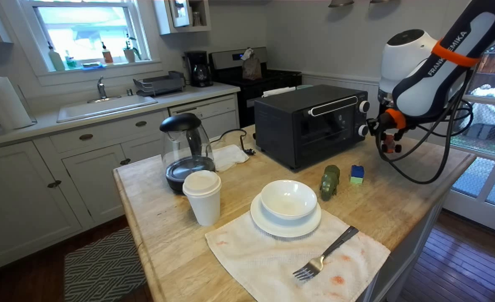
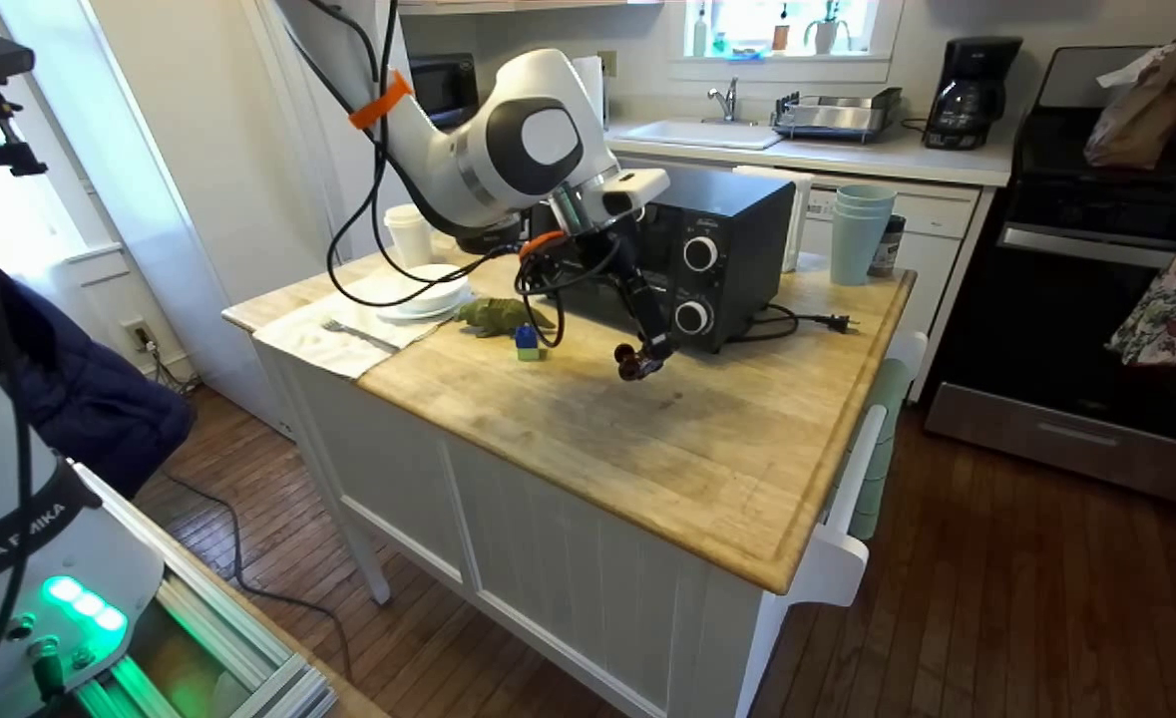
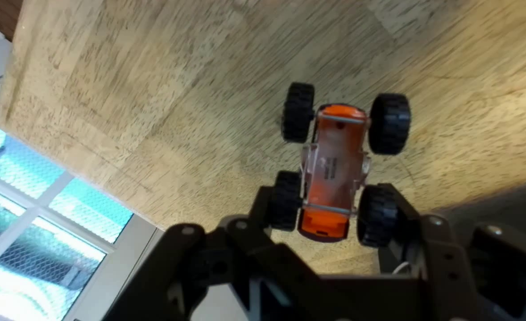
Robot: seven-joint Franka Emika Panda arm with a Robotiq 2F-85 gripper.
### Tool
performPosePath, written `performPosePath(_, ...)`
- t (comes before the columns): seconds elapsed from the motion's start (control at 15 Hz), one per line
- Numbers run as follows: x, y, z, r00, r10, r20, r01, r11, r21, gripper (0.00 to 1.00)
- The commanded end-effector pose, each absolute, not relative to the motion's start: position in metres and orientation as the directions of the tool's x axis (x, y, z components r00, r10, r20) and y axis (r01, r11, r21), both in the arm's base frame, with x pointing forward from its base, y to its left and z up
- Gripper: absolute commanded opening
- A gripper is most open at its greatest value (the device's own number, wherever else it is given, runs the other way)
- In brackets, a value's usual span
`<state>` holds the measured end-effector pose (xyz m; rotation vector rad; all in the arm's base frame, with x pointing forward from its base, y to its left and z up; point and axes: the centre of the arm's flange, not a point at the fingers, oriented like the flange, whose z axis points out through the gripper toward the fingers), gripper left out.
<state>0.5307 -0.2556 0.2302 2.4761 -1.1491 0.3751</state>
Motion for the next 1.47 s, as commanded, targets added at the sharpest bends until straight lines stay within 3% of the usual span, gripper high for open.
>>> performPosePath(0.0,0.524,-0.243,0.221,0.605,-0.643,0.470,-0.789,-0.564,0.243,0.35)
performPosePath(0.6,0.524,-0.234,0.207,0.629,-0.605,0.488,-0.770,-0.573,0.281,0.35)
performPosePath(1.4,0.518,-0.238,0.187,0.645,-0.693,0.324,-0.764,-0.579,0.284,0.35)
